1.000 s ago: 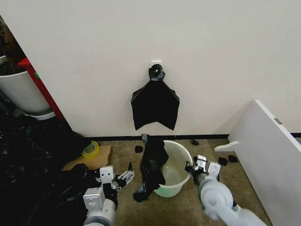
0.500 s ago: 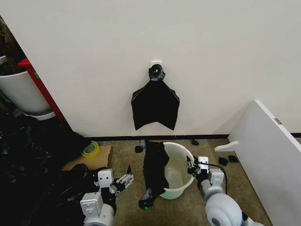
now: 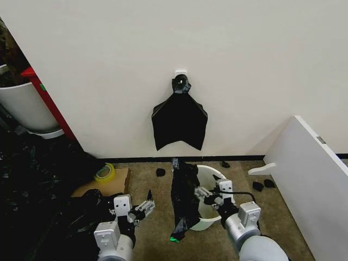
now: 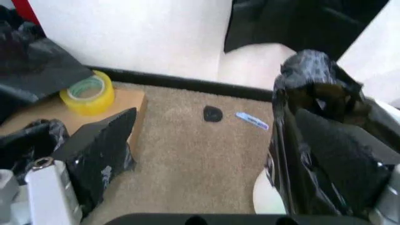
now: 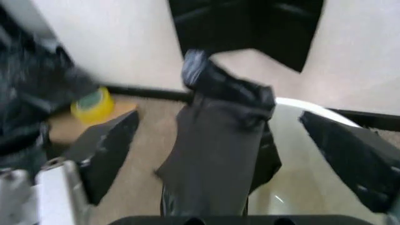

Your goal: Place the garbage bag over the trash bin.

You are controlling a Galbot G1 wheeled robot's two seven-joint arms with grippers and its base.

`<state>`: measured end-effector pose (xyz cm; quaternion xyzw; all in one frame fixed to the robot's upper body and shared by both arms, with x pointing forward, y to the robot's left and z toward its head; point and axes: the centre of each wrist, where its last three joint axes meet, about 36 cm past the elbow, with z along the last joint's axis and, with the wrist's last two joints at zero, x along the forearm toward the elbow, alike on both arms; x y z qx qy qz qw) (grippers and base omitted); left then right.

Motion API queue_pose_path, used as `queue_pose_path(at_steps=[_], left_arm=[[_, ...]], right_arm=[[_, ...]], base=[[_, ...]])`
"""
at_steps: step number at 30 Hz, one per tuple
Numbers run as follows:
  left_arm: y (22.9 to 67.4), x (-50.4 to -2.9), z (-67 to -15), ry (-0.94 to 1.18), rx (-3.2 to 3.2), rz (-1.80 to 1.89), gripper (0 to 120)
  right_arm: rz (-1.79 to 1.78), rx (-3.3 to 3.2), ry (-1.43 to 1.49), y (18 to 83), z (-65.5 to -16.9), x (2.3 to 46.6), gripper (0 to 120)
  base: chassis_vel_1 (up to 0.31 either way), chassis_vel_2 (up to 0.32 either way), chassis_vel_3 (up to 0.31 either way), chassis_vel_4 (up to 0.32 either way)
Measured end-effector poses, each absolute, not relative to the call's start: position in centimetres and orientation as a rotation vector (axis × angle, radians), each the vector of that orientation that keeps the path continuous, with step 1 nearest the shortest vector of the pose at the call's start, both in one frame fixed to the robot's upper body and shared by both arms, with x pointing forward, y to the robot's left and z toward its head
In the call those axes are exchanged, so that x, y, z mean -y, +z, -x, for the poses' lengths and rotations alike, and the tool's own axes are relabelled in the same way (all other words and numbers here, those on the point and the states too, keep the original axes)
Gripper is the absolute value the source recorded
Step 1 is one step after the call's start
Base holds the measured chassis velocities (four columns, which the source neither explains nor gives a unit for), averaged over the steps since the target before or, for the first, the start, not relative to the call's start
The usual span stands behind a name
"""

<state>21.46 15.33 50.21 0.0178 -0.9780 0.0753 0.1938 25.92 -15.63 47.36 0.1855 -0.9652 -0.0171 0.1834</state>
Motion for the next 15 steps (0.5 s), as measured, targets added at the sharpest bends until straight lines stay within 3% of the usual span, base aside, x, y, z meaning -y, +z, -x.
queue_pose_path(at_steps=[11,15], left_arm=[[49.3,-15.9,-23.5,0.181,2.765,-0.063,100],[48.6,-15.6,-24.1,0.179,2.759,-0.066,100]], right_arm=[[-0.49,2.634,0.133,45.7,-27.5,14.7,67],[-0.479,2.617,0.135,45.3,-28.0,14.5,47]], base=[[0.0,0.0,0.0,0.0],[0.0,0.0,0.0,0.0]])
